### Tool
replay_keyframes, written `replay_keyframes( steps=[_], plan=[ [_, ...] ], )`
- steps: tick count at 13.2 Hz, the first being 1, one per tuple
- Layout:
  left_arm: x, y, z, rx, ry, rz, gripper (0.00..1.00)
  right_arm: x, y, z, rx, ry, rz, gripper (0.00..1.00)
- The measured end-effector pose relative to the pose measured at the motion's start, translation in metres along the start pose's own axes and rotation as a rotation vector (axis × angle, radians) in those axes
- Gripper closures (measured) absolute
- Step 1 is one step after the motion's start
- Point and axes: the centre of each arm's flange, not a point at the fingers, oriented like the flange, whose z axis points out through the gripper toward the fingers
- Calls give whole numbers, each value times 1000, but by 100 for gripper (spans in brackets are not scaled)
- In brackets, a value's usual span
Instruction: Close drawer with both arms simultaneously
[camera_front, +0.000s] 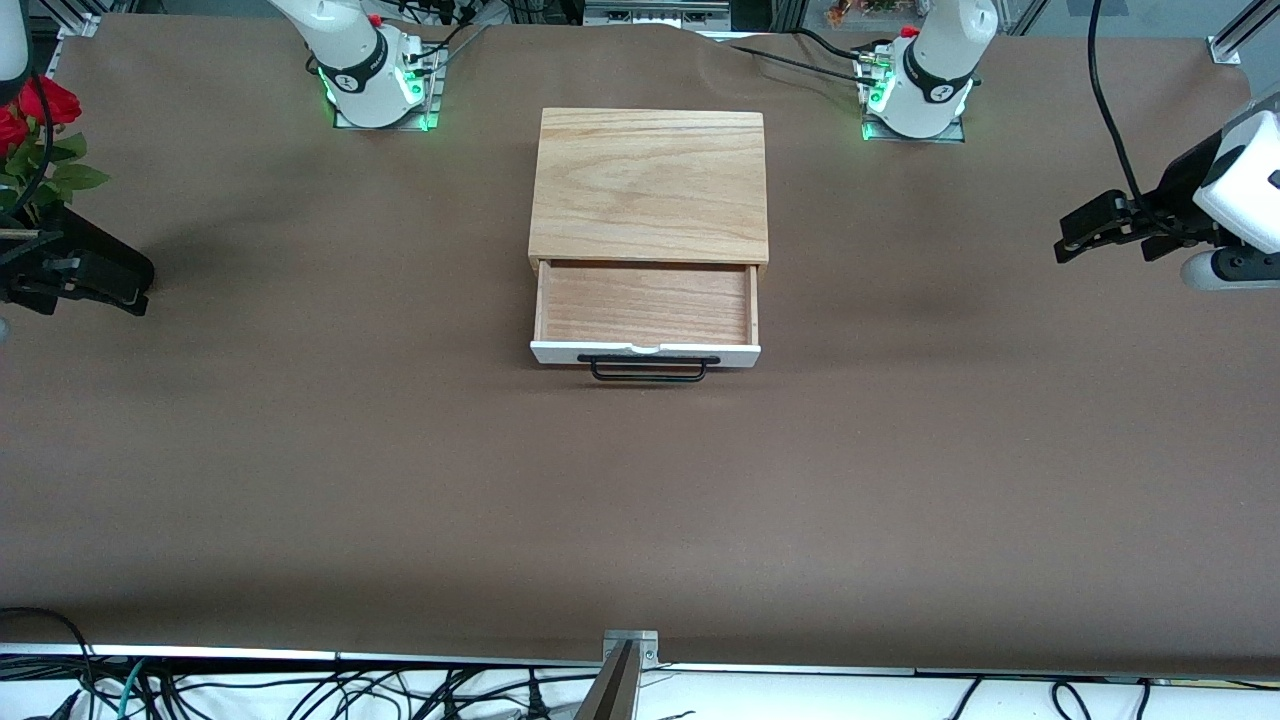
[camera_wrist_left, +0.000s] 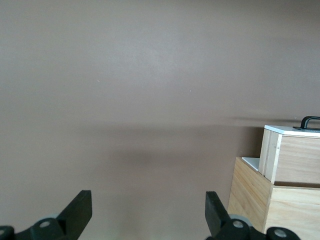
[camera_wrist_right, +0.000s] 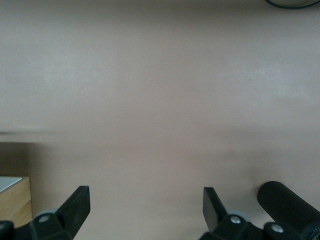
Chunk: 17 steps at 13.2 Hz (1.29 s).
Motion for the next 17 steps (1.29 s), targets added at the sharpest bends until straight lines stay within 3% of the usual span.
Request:
replay_keyframes(
  steps=[17],
  plan=[
    [0,0,0,0,0,0,0,5,-7,12,9,-19,-5,0]
  ],
)
